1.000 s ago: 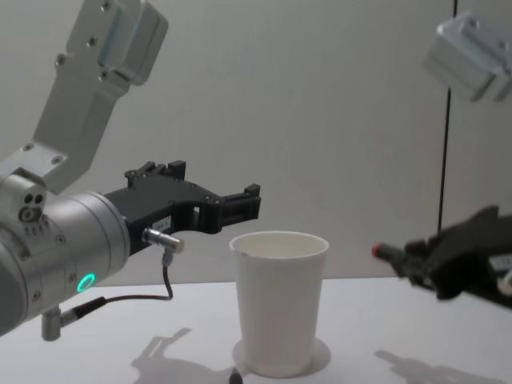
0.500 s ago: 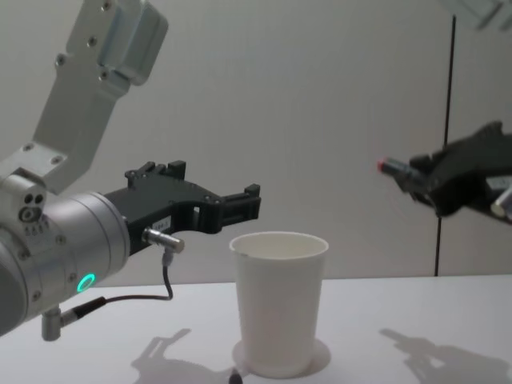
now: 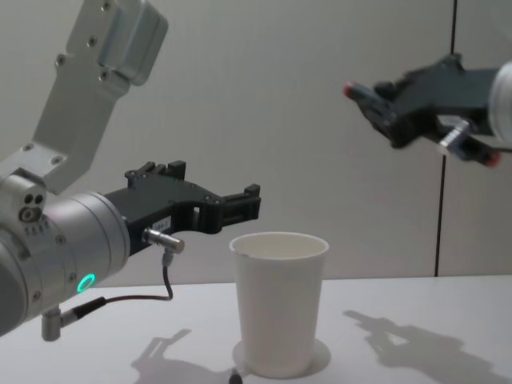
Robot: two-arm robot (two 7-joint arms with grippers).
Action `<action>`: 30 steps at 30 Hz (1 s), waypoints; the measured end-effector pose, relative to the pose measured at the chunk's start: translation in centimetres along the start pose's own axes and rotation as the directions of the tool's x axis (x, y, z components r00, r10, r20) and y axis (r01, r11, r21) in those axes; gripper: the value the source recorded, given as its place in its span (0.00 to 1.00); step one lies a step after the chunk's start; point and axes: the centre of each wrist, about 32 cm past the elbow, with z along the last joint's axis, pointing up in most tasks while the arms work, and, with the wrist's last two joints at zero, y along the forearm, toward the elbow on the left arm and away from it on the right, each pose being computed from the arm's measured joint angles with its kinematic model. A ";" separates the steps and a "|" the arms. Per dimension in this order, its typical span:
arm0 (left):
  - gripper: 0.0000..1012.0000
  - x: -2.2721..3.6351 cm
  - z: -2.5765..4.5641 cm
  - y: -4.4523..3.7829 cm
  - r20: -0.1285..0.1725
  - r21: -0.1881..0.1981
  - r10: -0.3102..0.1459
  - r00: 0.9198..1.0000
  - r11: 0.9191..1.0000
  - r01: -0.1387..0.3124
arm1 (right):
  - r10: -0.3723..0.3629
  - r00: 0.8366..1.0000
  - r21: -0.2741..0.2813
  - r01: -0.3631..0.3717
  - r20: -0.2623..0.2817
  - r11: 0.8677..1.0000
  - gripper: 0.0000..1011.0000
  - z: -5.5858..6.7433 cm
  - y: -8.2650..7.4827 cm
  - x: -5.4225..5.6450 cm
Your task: Place the pen into the pen holder.
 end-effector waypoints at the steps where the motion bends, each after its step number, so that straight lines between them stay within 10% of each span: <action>1: 0.99 0.00 0.00 0.00 0.000 0.000 0.000 1.000 1.000 0.000 | -0.001 1.000 0.012 0.001 0.004 1.000 0.18 0.0 0.3 0.0; 19: 0.99 0.00 0.00 0.00 0.000 0.000 0.000 1.000 1.000 0.000 | 0.009 0.997 0.323 -0.032 0.074 0.946 0.18 0.7 7.8 -0.6; 30: 0.99 0.00 0.00 0.00 0.000 0.000 0.000 1.000 1.000 0.000 | 0.023 0.998 0.337 -0.043 0.064 0.941 0.18 0.1 7.0 -1.0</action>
